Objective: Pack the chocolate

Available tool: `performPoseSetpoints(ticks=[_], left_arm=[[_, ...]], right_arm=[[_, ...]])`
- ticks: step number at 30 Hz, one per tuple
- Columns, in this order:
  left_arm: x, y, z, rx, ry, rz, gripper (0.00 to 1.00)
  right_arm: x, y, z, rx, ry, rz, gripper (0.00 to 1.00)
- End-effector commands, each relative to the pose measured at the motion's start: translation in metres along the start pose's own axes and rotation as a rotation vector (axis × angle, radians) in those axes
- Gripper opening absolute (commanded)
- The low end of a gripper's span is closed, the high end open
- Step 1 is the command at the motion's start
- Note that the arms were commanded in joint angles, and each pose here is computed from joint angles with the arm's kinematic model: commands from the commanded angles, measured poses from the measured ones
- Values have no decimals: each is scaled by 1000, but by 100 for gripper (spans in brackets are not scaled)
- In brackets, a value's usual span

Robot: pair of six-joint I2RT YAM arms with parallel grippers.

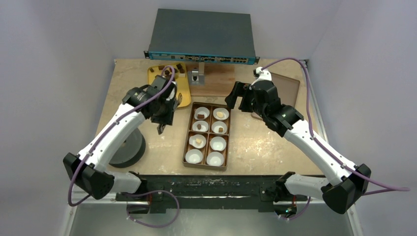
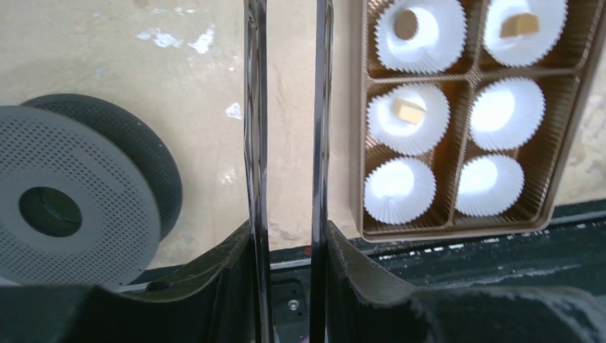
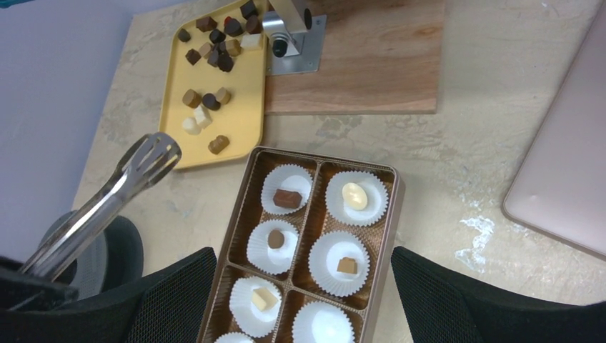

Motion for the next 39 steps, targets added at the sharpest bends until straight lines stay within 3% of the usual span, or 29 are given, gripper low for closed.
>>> performPoseSetpoints(ticks=[1,17,39], left_arm=[[19,-8,35,-78,37,63,33],[73,-71,70,36,154,165,34],[103,-109,115,82,217,167,37]], right_arm=[[13,5,17,-47,7,59,89],[13,9,15,-44,10,71,89],[12,12,18,-52,10,58,89]])
Point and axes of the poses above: each gripper's point midway between its finger pads, its own y axis back along the fingers, its own x axis along the line the jaws close on, z = x × y, the point moved 6 cm from there along y, back along the fingers, and after that the axes turned 2 degrees about -y, right-handed, at the moved point
